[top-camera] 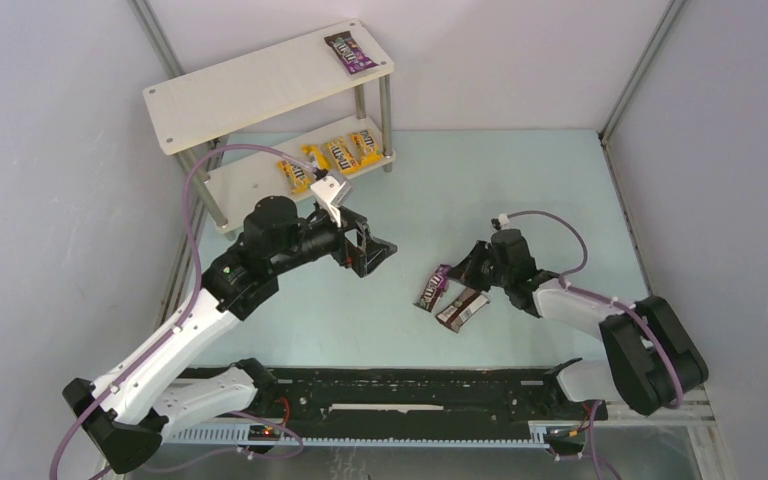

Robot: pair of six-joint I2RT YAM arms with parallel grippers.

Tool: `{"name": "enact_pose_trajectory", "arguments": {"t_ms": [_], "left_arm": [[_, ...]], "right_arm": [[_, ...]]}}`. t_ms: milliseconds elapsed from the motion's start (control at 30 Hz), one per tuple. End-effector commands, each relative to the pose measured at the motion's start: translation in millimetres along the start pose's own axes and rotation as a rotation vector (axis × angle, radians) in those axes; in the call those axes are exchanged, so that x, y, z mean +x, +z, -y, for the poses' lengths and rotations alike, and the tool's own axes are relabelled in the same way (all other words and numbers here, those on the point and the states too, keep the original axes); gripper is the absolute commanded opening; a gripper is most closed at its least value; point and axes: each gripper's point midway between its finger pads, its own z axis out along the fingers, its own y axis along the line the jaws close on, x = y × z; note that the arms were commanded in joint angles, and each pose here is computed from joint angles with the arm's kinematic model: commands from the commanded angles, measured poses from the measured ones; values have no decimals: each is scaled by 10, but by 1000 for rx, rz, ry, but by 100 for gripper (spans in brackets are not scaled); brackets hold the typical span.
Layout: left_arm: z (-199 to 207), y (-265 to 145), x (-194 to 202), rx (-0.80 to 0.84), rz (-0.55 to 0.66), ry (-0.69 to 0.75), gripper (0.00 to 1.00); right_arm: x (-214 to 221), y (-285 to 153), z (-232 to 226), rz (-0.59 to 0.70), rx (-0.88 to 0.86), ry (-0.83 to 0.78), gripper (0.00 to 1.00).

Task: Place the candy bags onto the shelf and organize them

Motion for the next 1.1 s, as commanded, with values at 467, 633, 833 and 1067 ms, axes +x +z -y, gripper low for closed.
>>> {"name": "enact_pose_trajectory", "arguments": {"t_ms": [467,633,833,1067], "left_arm": [[174,-108,-290,61,177,-65,100],[415,-48,-178,220,212,-244,100],[645,39,-87,398,209,-406,100],[776,-12,-46,499,213,-415,100]], "right_arm": [[-125,-1599,-1657,189,-659,-449,0],[-75,-1999,-1770,228,-732,-483,0],[-99,-2358,-1980,266,-858,-456,0],[-113,-2585,-2203,221,-996,-379,0]]}}
